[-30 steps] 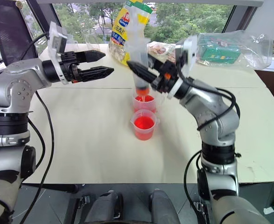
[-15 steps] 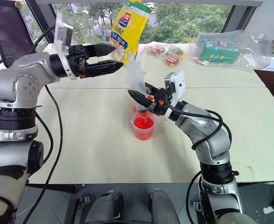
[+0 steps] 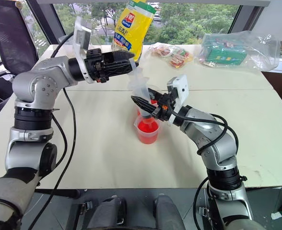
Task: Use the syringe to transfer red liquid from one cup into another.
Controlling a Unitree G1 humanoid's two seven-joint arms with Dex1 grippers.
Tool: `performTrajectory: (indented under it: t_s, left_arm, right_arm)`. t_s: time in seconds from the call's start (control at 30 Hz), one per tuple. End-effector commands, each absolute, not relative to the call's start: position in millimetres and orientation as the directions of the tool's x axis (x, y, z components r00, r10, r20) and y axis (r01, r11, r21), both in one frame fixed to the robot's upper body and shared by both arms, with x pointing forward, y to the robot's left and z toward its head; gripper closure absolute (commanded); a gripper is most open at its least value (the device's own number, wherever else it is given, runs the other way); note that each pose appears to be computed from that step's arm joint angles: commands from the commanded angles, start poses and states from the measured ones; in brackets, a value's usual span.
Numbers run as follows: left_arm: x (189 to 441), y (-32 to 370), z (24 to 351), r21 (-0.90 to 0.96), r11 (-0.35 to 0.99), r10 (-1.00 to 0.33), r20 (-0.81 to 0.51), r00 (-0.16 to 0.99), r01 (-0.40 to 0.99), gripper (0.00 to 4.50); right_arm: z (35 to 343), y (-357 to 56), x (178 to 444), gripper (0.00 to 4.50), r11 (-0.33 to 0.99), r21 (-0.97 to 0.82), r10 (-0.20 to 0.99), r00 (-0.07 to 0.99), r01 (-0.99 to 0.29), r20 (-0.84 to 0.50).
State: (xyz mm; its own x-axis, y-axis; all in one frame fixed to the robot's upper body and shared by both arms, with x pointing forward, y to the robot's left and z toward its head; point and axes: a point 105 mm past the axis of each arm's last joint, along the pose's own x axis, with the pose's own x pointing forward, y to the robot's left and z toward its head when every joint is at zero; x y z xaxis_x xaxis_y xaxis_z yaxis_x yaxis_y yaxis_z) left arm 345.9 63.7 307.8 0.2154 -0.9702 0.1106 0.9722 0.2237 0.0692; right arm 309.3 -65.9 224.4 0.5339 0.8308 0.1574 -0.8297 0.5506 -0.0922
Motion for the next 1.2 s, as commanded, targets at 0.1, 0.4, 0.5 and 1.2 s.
performTrajectory:
  t_s: [0.1,0.4,0.5,1.2]
  left_arm:
    - [329.5,54.3,319.1,0.114,0.13,-0.986,0.116,0.117,0.985,4.44]
    - [321.6,45.1,304.9,0.104,0.072,-0.996,0.063,0.066,0.992,4.44]
    - [320.2,42.7,299.9,0.098,0.063,-0.997,0.05,0.059,0.993,4.44]
    - [307.6,31.5,276.9,0.058,0.022,-1.0,0.003,0.021,0.998,4.44]
  right_arm:
    - [240.0,-63.7,299.7,3.14,0.531,-0.146,0.842,0.5,-0.835,0.203]
    - [254.2,-65.0,298.7,3.14,0.53,-0.145,0.838,0.49,-0.836,0.238]
    - [258.7,-64.9,298.8,3.14,0.53,-0.151,0.838,0.487,-0.835,0.248]
    - [288.7,-69.5,301.3,3.14,0.542,-0.174,0.823,0.479,-0.822,0.305]
